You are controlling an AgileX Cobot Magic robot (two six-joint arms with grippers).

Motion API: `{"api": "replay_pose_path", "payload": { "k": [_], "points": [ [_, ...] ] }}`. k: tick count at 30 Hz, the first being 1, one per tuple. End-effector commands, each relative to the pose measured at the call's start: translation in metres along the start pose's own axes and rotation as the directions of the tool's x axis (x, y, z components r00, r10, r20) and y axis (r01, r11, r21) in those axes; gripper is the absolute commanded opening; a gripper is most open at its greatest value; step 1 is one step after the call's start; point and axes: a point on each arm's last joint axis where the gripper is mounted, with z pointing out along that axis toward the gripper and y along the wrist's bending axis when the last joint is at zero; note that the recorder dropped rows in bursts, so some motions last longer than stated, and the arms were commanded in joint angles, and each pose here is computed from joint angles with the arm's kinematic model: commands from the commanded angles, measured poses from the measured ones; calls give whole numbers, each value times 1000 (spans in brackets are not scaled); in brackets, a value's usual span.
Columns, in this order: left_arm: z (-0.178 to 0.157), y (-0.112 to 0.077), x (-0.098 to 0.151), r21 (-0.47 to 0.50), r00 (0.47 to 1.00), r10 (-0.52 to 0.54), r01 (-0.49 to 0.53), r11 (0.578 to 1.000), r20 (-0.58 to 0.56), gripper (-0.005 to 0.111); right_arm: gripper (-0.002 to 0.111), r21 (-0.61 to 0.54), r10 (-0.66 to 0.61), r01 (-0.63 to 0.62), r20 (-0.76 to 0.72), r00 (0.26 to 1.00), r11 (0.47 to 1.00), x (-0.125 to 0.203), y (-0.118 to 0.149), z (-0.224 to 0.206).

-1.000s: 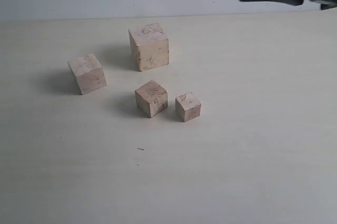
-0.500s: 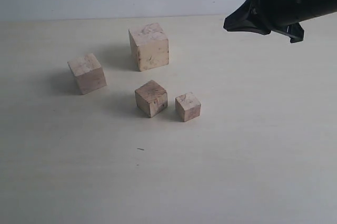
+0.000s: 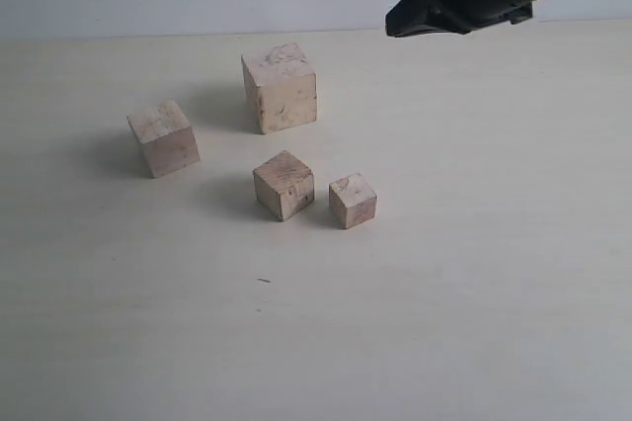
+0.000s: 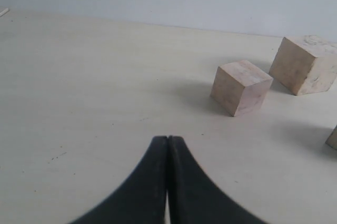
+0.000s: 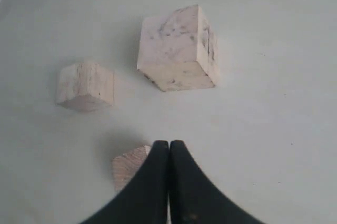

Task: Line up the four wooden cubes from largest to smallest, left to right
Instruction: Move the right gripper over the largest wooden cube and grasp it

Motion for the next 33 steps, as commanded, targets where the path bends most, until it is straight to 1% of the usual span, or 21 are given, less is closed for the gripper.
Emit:
{"api": "replay_pose_path", "payload": {
  "k": [1,4,7,8,11,13,14,16,17,18,19,26,29,33],
  "points": [
    [0,0,-1,5,1000,-1,1,1000,12,0,0,130,-193,205,-94,977,970,-2,38,20],
    [0,0,-1,5,1000,-1,1,1000,12,0,0,174,-276,289,-95,957,941,-2,59,37],
    [0,0,-1,5,1000,-1,1,1000,12,0,1,169,-322,338,-118,939,926,1,70,58],
    [0,0,-1,5,1000,-1,1,1000,12,0,3,167,-323,341,-121,938,925,2,70,64],
    [0,0,-1,5,1000,-1,1,1000,12,0,17,168,-334,355,-141,932,920,3,65,83],
    [0,0,-1,5,1000,-1,1,1000,12,0,33,172,-337,359,-142,931,918,3,62,94],
    [0,0,-1,5,1000,-1,1,1000,12,0,44,173,-337,358,-141,931,918,3,60,97],
    [0,0,-1,5,1000,-1,1,1000,12,0,70,175,-341,358,-118,933,917,2,59,103],
    [0,0,-1,5,1000,-1,1,1000,12,0,81,177,-344,357,-102,933,917,2,59,105],
    [0,0,-1,5,1000,-1,1,1000,12,0,96,180,-349,357,-76,934,917,0,58,109],
    [0,0,-1,5,1000,-1,1,1000,12,0,106,181,-352,357,-59,934,916,0,57,111],
    [0,0,-1,5,1000,-1,1,1000,12,0,105,192,-368,347,91,925,918,-9,56,124],
    [0,0,-1,5,1000,-1,1,1000,12,0,105,195,-373,346,122,920,918,-10,54,130],
    [0,0,-1,5,1000,-1,1,1000,12,0,105,195,-371,346,112,922,918,-11,51,145]
  ]
}}
